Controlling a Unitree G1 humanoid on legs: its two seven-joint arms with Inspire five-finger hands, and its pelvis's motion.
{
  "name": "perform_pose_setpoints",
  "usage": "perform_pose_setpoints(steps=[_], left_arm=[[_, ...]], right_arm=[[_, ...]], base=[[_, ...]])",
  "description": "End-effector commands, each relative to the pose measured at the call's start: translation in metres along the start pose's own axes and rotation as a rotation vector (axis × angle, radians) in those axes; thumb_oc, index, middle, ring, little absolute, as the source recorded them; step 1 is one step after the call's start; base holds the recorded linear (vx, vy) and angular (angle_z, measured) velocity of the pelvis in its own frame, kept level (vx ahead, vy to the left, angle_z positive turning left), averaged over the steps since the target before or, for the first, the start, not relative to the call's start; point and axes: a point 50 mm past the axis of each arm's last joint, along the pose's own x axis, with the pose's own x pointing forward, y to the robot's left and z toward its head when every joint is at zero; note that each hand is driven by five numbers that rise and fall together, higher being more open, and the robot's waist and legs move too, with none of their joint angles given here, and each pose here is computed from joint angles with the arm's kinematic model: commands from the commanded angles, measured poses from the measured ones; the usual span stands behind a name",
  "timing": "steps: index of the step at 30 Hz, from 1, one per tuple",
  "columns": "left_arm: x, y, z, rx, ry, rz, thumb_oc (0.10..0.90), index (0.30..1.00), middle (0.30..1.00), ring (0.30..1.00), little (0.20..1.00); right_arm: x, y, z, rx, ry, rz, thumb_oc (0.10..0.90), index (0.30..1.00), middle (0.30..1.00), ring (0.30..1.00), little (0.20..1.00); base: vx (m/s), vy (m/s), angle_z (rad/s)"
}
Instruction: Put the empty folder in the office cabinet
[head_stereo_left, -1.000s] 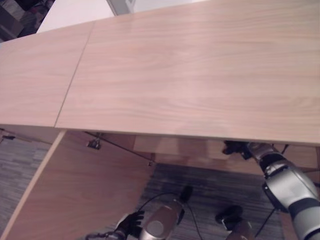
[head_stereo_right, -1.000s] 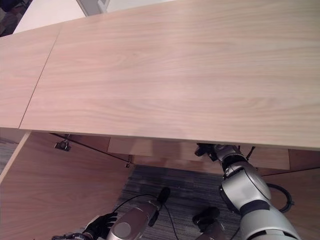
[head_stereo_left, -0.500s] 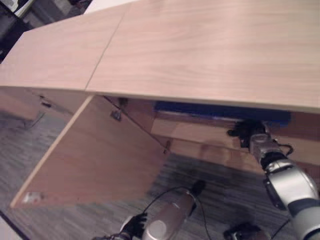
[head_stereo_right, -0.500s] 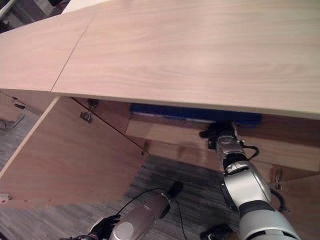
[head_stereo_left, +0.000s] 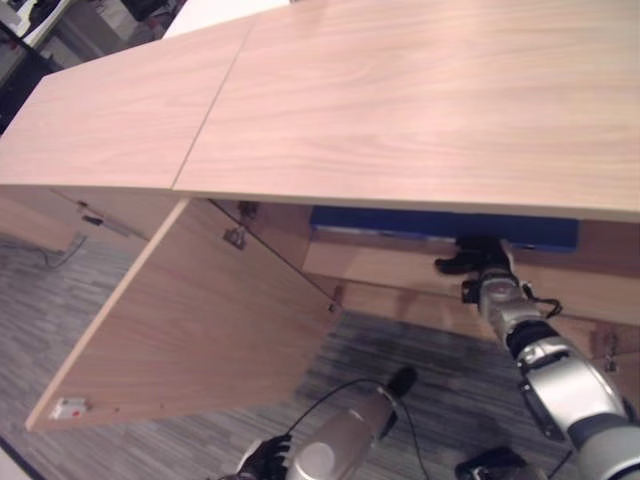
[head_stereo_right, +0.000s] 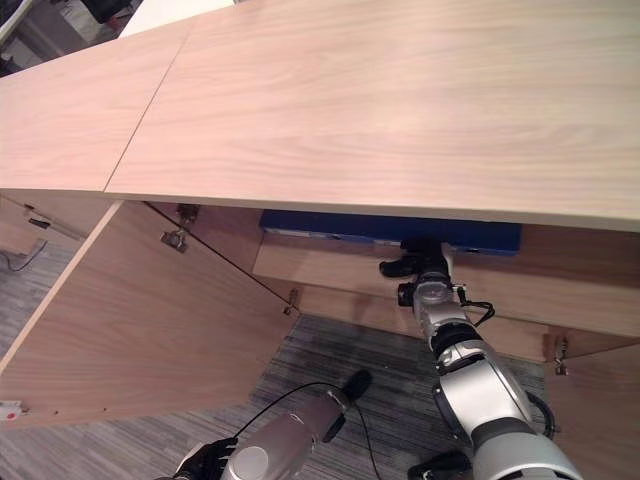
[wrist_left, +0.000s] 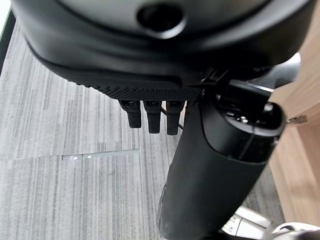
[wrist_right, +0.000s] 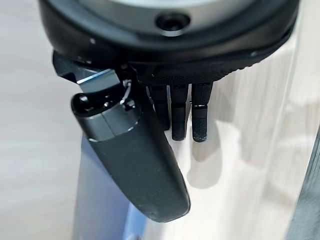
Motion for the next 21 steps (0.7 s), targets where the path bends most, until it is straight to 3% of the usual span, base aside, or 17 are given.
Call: perform_pose_setpoints(steps=[1, 21], left_arm=[[-0.014, 0.016, -0.039, 0.036, 0.101, 0.050, 0.800, 0.900, 0.900, 0.900, 0.900], [-0.025, 0.053, -0.063, -0.023, 0.175, 0.176, 0.800, 0.900, 0.900, 0.900, 0.900]], right_arm=[[0.002, 0.008, 0.026, -0.141, -0.095, 0.039, 0.800, 0.900, 0.900, 0.900, 0.900], [-0.011, 0.063, 0.031, -0.271, -0.170, 0.195, 0.800, 0.900, 0.900, 0.900, 0.900]], base=[[-0.01, -0.073, -0.26], [0.01, -0.085, -0.20]])
